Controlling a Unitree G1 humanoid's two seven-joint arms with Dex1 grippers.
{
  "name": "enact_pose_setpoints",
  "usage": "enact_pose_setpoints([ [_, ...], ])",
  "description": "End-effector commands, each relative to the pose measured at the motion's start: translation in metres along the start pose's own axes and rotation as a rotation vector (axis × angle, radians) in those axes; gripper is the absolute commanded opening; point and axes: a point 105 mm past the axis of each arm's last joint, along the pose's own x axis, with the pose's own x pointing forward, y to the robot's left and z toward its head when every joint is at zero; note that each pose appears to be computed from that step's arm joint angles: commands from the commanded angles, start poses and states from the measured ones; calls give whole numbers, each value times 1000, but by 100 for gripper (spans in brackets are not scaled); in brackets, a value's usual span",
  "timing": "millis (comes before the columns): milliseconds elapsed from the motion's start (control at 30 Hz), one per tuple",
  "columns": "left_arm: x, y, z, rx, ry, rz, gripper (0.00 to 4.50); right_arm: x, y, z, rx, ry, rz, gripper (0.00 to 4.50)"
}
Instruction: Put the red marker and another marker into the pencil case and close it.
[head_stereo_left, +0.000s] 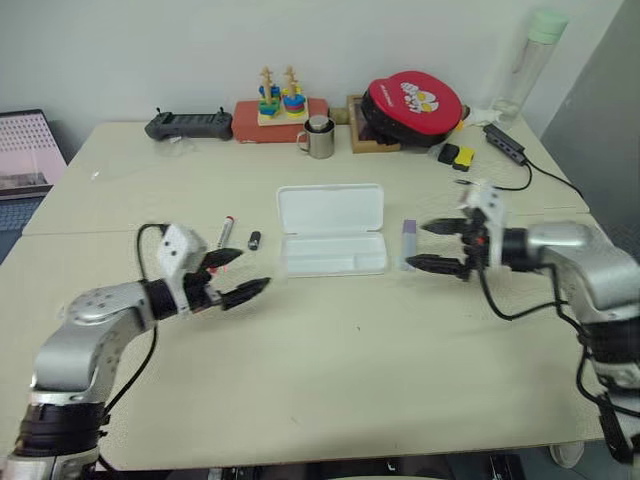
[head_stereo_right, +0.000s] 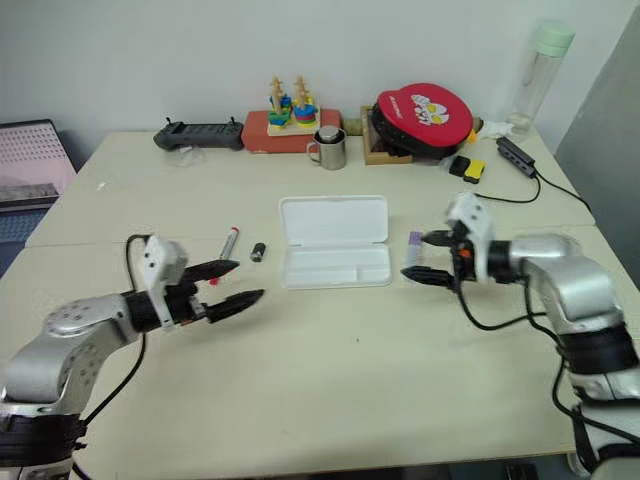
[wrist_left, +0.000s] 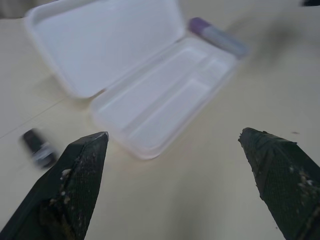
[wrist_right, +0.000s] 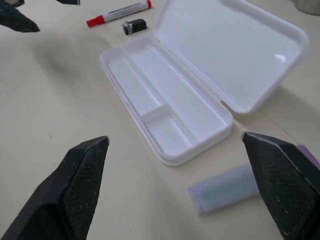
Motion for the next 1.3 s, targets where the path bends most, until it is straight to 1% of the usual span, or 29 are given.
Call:
enact_pose_setpoints([
  [33,16,-25,9,68,4,-149,450,23,10,1,-73,66,102,446],
  [167,22,-21,16,105,-16,-146,450,46,13,-11,-96,159,151,446],
  [333,26,-13,19,114,-40,-117,450,59,13,-23,-93,225,184,446],
  [400,28,-12,20,107,-55,-109,450,67,7,-30,-107,267,162,446],
  [500,29,-11,21,100,-69,-91,450,76,6,-26,-125,275,165,395],
  [600,30,-11,21,96,-74,-80,450,78,5,-24,-141,275,175,322],
  [667,30,-11,21,94,-75,-77,450,79,5,-25,-145,277,177,282],
  [967,31,-10,22,95,-84,-67,450,78,12,-24,-160,268,206,42],
  [1033,31,-9,21,92,-83,-68,450,78,14,-24,-162,265,212,3],
  [1233,23,-15,18,88,-68,-78,450,77,26,-16,-219,234,248,3],
  [1300,16,-19,15,83,-43,-91,450,72,37,-17,-230,238,291,3],
])
